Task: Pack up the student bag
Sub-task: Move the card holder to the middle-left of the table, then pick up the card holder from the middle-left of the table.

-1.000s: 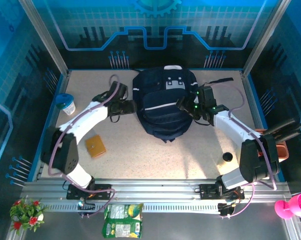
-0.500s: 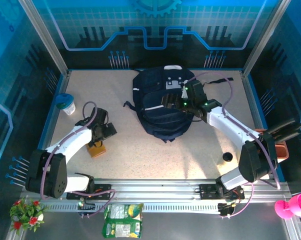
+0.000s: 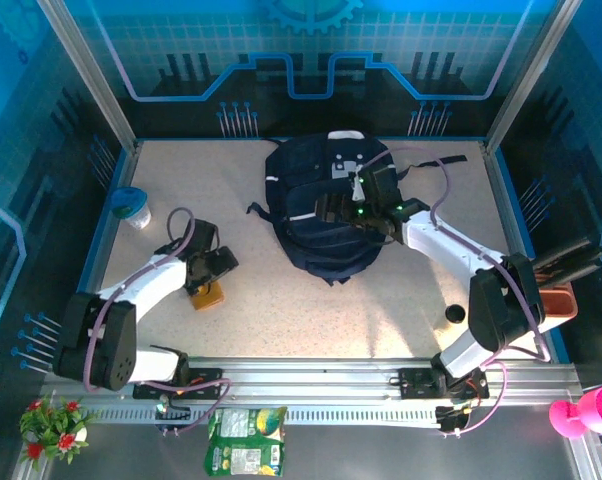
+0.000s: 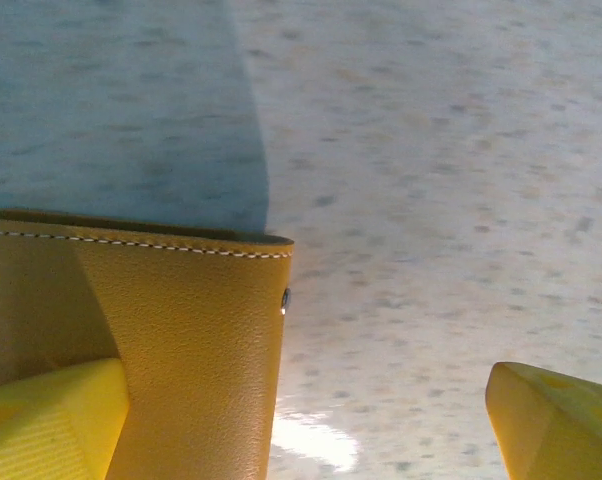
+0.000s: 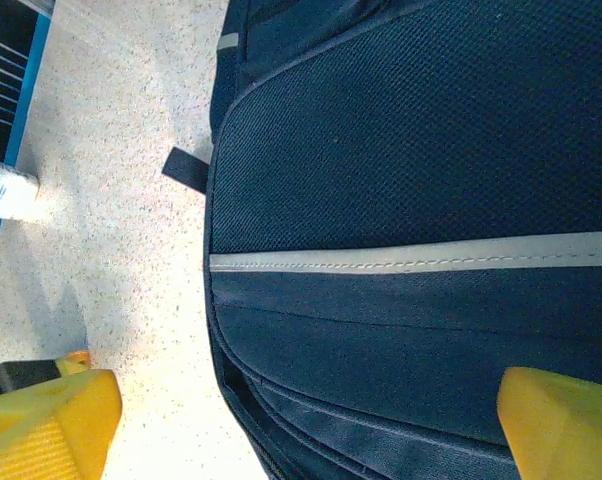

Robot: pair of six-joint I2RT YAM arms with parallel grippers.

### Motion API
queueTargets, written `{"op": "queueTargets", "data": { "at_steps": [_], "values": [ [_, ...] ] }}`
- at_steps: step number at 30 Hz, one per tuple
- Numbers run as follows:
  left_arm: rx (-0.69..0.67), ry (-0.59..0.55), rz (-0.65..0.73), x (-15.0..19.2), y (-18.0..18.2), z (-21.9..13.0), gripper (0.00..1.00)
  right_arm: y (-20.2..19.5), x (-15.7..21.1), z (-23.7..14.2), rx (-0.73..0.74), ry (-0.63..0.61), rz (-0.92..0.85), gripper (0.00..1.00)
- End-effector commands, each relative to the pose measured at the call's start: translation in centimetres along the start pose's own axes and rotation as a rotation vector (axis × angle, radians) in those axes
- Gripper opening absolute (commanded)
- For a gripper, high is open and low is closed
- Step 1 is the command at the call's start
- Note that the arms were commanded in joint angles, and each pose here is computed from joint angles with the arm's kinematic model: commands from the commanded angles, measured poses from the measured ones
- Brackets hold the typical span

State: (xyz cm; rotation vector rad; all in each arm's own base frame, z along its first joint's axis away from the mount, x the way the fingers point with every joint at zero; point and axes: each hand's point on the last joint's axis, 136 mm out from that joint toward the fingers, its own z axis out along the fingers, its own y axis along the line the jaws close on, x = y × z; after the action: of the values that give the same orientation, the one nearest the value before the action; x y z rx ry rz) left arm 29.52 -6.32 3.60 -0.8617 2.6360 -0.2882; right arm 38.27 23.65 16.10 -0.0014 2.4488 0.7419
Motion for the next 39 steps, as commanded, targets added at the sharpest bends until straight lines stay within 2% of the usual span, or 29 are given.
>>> {"op": "queueTargets", "data": {
  "at_steps": [1, 4, 9, 12, 17, 22, 26, 32, 39],
  "values": [
    [0.161, 0.116, -0.011, 1.8, -4.8, 1.1, 0.92, 2.0, 0.1, 0.5, -0.053, 0.011, -0.011, 0.95],
    [0.274, 0.133, 0.007, 1.4, -8.2, 1.2, 0.89, 2.7, 1.2, 1.4, -0.064, 0.043, -0.021, 0.93],
    [0.318, 0.113, 0.056, -0.9, -10.4, -0.5, 0.89, 4.2, 3.4, 2.7, -0.040, 0.114, -0.075, 0.91],
    [0.327, 0.072, 0.028, -2.9, -9.4, -2.2, 0.88, 5.9, 4.8, 3.8, -0.088, 0.158, -0.085, 0.86],
    [0.271, 0.034, -0.041, -4.4, -5.4, -3.1, 0.83, 9.4, 7.5, 6.2, -0.170, 0.254, -0.086, 0.76],
    [0.240, 0.065, -0.080, -3.4, -2.7, -2.6, 0.71, 11.8, 9.6, 8.8, -0.199, 0.300, -0.061, 0.71],
    [0.188, 0.065, -0.072, -2.1, -0.6, -1.6, 0.61, 12.7, 11.1, 10.6, -0.164, 0.337, 0.013, 0.66],
    [0.240, 0.121, -0.084, -0.7, -1.0, -0.5, 0.43, 12.5, 13.6, 13.5, -0.088, 0.400, 0.054, 0.53],
    [0.221, 0.166, -0.098, 0.1, -0.6, 0.7, 0.27, 12.8, 14.7, 14.9, -0.085, 0.449, 0.054, 0.49]
  ]
}}
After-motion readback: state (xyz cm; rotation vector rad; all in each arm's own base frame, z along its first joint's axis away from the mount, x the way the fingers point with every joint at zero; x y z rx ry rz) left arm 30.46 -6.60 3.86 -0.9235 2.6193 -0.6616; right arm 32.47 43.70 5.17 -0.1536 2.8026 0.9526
